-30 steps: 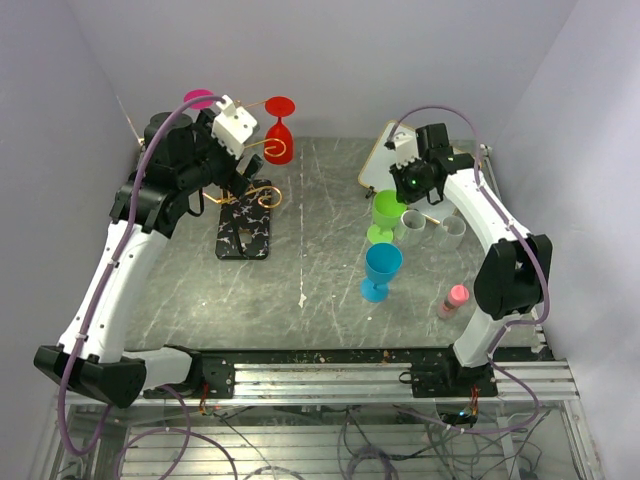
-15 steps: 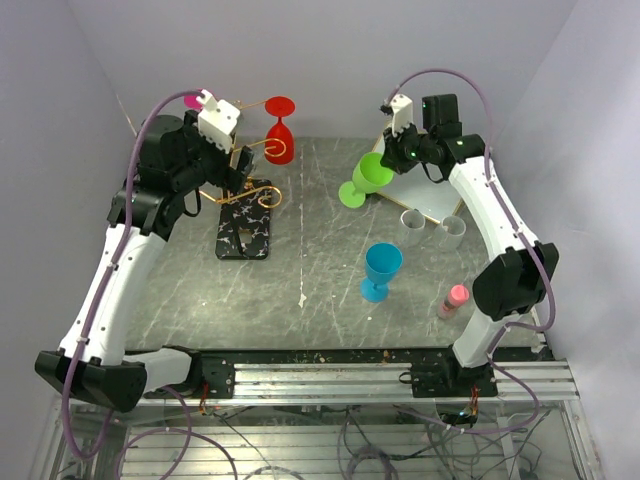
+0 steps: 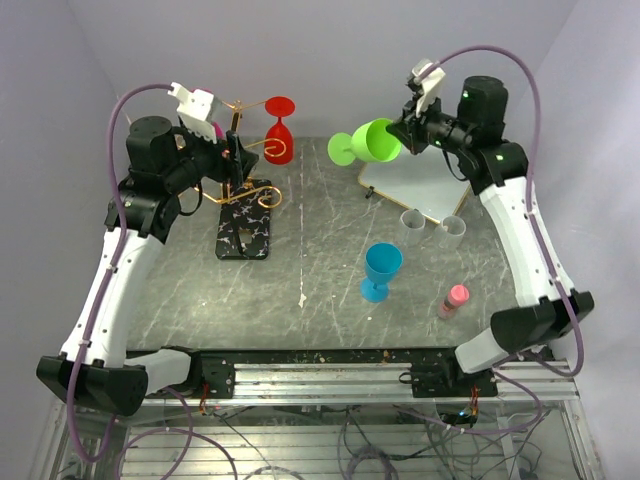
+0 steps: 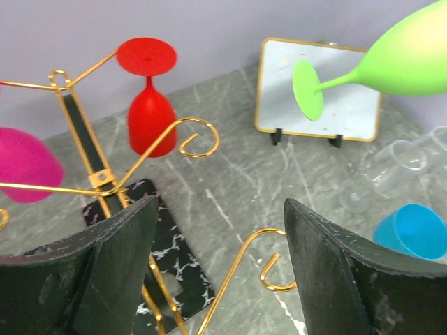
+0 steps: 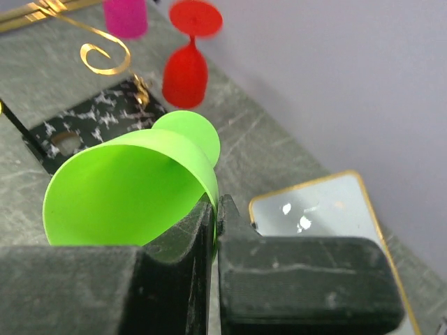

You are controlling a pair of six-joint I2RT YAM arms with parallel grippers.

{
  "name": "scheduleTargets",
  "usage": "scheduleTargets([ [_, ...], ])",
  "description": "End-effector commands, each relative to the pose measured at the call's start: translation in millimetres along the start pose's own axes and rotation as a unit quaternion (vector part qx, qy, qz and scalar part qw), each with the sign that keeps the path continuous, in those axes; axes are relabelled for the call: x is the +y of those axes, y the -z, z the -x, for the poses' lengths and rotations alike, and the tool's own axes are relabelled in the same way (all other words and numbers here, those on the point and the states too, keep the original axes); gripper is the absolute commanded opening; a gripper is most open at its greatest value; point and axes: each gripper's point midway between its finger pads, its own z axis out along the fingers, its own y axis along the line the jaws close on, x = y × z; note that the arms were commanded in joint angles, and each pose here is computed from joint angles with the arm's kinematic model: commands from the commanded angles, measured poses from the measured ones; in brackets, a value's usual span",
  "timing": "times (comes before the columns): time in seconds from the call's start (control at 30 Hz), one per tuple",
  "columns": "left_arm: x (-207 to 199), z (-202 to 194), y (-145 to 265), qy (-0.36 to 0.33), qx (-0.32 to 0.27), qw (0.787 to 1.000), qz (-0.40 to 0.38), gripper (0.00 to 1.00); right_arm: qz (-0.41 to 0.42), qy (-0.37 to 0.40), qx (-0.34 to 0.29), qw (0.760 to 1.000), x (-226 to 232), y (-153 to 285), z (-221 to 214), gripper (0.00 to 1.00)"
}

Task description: Place the wine glass upside down on the wine glass rack

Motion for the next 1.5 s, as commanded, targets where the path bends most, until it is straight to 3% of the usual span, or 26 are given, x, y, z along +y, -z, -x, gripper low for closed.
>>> scheduleTargets([
  [0.0,-25.7,8.6,-5.3,0.069,-0.025,0.995,-0.071,0.81,0.038,0.033,-0.088,0.995,28.5,26.0,55.2,0.0],
  [0.17,-40.0,15.0,-16.4,0.134,-0.026,0.984,-0.114,0.76,0.085,0.05,-0.105,0.99,61.7,28.1,77.9,0.0],
  [0.47,-68.6,3.7,-48.0,0.173,0.01,0.97,-0.17,0.76,0.138,0.063,-0.122,0.981,93.7,25.1,94.6,0.0],
  [0.63,-80.5,-2.0,-52.5,0.2,0.02,0.957,-0.208,0.71,0.15,0.066,-0.123,0.979,100.3,25.1,94.2,0.0],
  [1.0,-89.7,-18.7,-59.2,0.207,0.049,0.952,-0.222,0.41,0.148,0.07,-0.121,0.979,101.2,26.1,92.3,0.0],
  [1.17,-92.3,-22.7,-59.5,0.208,0.055,0.95,-0.225,0.38,0.147,0.071,-0.118,0.979,100.9,24.7,90.5,0.0],
  [1.47,-97.4,-30.3,-59.0,0.227,0.064,0.943,-0.234,0.24,0.146,0.072,-0.12,0.979,100.5,24.9,90.8,0.0],
])
